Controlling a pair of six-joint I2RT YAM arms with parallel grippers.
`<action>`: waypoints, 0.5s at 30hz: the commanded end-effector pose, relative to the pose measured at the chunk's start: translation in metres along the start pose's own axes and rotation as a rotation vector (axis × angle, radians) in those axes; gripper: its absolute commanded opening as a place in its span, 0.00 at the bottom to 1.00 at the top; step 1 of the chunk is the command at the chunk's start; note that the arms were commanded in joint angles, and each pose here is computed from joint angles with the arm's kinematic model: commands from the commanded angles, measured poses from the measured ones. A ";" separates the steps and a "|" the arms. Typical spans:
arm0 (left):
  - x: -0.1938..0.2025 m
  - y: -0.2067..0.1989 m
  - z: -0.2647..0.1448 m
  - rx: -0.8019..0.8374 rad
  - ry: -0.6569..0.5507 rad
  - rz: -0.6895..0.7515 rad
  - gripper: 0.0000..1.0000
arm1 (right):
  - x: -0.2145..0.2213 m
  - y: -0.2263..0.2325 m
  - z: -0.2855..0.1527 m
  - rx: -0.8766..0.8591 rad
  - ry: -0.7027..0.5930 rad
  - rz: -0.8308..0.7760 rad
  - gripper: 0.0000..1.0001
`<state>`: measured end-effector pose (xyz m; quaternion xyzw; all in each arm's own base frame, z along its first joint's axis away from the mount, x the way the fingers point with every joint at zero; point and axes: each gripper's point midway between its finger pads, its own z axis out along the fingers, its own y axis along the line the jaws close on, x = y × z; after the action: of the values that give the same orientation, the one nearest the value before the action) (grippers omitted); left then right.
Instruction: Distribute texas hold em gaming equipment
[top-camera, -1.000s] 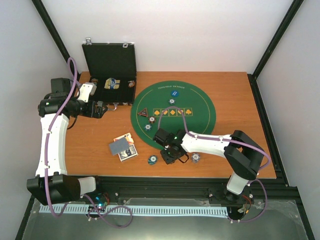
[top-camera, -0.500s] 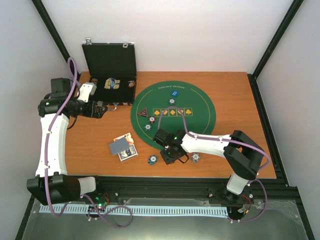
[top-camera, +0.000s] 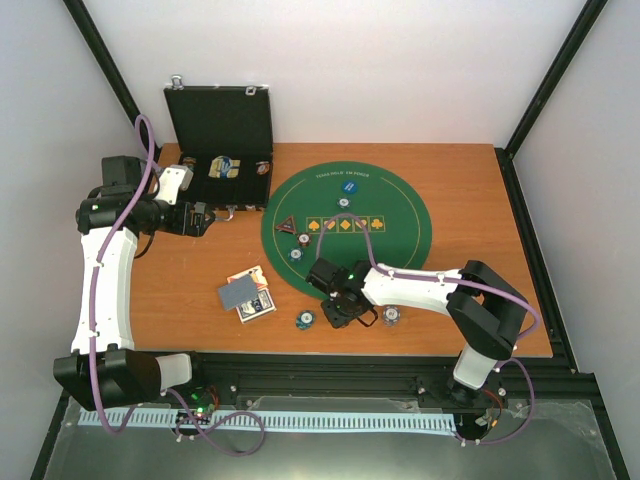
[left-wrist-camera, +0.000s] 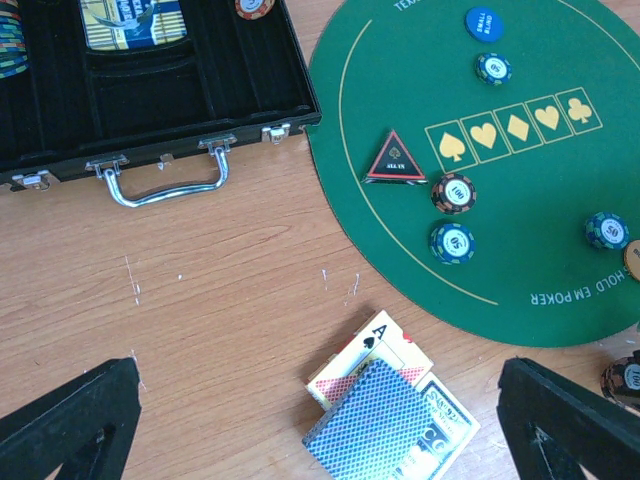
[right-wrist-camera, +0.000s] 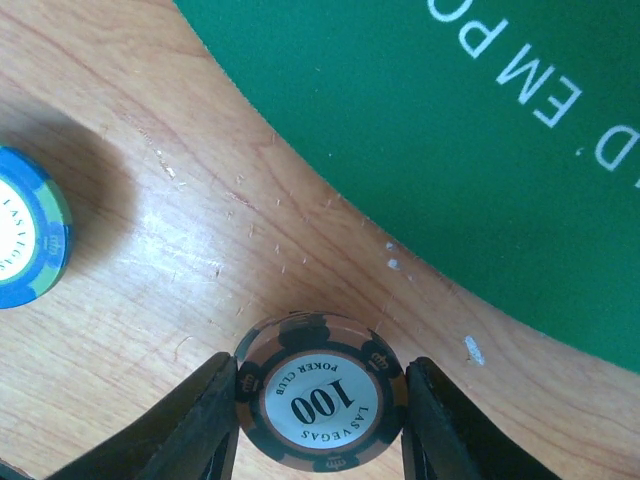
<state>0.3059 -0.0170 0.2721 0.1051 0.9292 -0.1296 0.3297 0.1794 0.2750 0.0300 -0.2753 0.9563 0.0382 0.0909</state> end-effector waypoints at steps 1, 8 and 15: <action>-0.006 -0.002 -0.009 -0.003 -0.036 0.012 1.00 | -0.004 -0.001 -0.008 0.015 -0.021 0.000 0.28; -0.007 -0.002 -0.010 -0.002 -0.038 0.012 1.00 | -0.022 0.000 -0.043 0.014 -0.087 -0.005 0.23; -0.007 -0.003 -0.008 0.006 -0.035 0.005 1.00 | -0.062 -0.029 -0.072 0.067 -0.166 0.029 0.23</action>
<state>0.3059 -0.0172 0.2722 0.1050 0.9292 -0.1300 0.3298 0.2031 0.2857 0.0876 -0.2712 0.9506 0.0468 0.1438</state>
